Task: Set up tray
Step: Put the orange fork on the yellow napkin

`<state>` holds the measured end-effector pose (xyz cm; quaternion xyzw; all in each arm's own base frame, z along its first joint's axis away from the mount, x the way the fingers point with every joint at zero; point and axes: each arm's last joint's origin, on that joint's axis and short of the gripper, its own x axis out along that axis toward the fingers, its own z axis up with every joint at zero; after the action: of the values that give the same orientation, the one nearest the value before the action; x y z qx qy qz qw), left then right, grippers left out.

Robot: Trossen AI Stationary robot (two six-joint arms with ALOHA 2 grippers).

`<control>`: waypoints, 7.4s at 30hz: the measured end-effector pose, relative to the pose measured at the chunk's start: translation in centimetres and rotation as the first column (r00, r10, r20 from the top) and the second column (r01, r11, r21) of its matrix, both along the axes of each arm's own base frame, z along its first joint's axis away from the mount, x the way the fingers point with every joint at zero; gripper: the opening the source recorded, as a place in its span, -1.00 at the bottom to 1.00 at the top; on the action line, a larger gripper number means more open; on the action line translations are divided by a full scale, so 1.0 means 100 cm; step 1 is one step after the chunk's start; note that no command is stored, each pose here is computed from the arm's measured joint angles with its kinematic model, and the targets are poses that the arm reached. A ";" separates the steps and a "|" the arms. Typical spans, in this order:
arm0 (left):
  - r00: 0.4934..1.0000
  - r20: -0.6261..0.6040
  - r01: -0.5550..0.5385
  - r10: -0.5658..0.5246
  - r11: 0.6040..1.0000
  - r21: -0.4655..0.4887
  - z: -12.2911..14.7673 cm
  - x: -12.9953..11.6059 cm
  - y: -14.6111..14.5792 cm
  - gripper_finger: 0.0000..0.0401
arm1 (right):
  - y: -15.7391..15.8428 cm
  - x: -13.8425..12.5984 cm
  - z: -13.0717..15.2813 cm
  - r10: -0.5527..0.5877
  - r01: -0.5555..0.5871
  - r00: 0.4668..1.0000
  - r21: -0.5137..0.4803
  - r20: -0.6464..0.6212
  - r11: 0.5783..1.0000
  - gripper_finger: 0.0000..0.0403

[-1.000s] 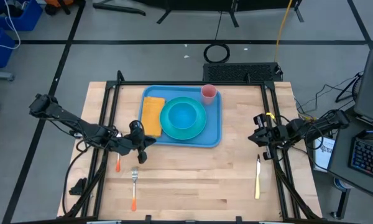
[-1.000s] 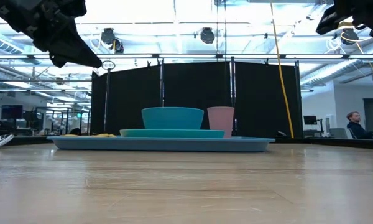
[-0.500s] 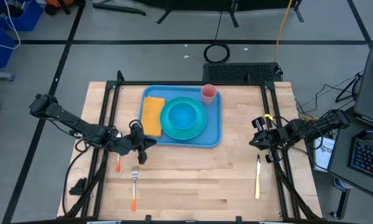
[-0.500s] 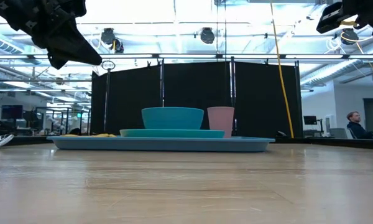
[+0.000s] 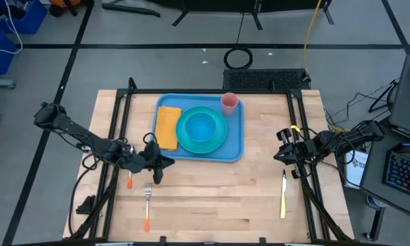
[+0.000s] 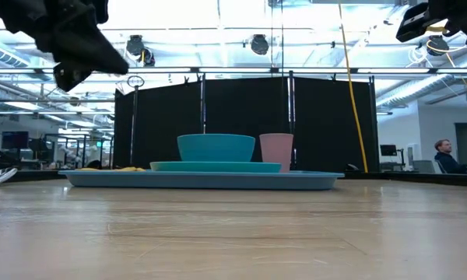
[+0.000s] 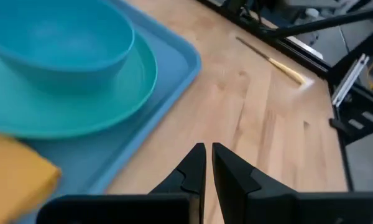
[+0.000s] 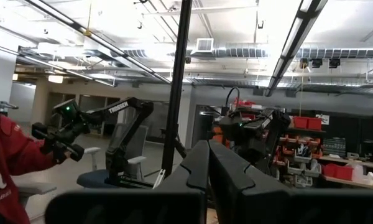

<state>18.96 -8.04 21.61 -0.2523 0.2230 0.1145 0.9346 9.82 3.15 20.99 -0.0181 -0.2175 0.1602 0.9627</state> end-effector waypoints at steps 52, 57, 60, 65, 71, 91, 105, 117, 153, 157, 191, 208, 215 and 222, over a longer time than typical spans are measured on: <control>0.426 -0.811 -0.729 0.401 0.683 -0.045 -0.008 -0.002 -0.154 -0.85 | 0.000 0.000 0.000 0.000 0.000 1.000 0.000 0.000 1.000 -0.98; 0.418 -0.804 -0.749 0.423 0.661 -0.042 -0.016 -0.003 -0.161 -0.56 | 0.000 0.000 0.000 0.000 0.000 1.000 0.000 0.000 1.000 -0.98; 0.427 -0.795 -0.756 0.430 0.652 -0.053 -0.017 -0.002 -0.162 -0.33 | 0.000 0.000 0.000 0.000 0.000 1.000 0.000 0.000 1.000 -0.98; 0.437 -0.796 -0.762 0.420 0.642 -0.079 -0.019 0.000 -0.164 -0.06 | 0.000 0.000 0.000 0.000 0.000 1.000 0.000 0.000 1.000 -0.98; 0.383 -0.813 -0.769 0.438 0.639 -0.018 -0.035 0.003 -0.168 0.00 | 0.000 0.000 0.000 0.000 0.000 1.000 0.000 0.000 1.000 -0.98; 0.385 -0.798 -0.762 0.463 0.647 0.008 -0.049 0.001 -0.165 -0.18 | 0.000 0.000 0.000 0.000 0.000 1.000 0.000 0.000 1.000 -0.98; 0.406 -0.818 -0.763 0.407 0.644 -0.057 -0.074 -0.002 -0.161 -0.19 | 0.000 0.000 0.000 0.000 0.000 1.000 0.000 0.000 1.000 -0.98; 0.409 -0.819 -0.752 0.401 0.657 -0.054 -0.075 -0.003 -0.161 -0.43 | 0.000 0.000 0.000 0.000 0.000 1.000 0.000 0.000 1.000 -0.98; 0.502 -0.736 -0.712 0.454 0.700 -0.054 -0.074 0.003 -0.155 -0.95 | 0.000 0.000 0.000 0.000 0.000 1.000 0.000 0.000 1.000 -0.98; 0.506 -0.737 -0.707 0.449 0.705 -0.056 -0.071 0.008 -0.150 -0.95 | 0.000 0.000 0.000 0.000 0.000 1.000 0.000 0.000 1.000 -0.98; 0.580 -0.613 -0.682 0.536 0.731 -0.005 0.052 0.021 0.012 -0.93 | 0.000 0.000 0.000 0.000 0.000 1.000 0.000 0.000 1.000 -0.98; 0.548 -0.641 -0.663 0.537 0.746 0.059 0.063 0.026 0.114 -0.93 | 0.000 0.000 0.000 0.000 0.000 1.000 0.000 0.000 1.000 -0.98; 0.587 -0.606 -0.649 0.538 0.760 0.046 0.065 0.027 0.154 -0.94 | 0.000 0.000 0.000 0.000 0.000 1.000 0.000 0.000 1.000 -0.98; 0.562 -0.628 -0.654 0.538 0.754 0.061 0.065 0.016 0.183 -0.96 | 0.000 0.000 0.000 0.000 0.000 1.000 0.000 0.000 1.000 -0.98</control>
<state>20.54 10.24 28.10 -0.3441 0.4222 0.4788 0.6885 9.81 3.16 20.99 -0.0181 -0.2175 0.1605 0.9626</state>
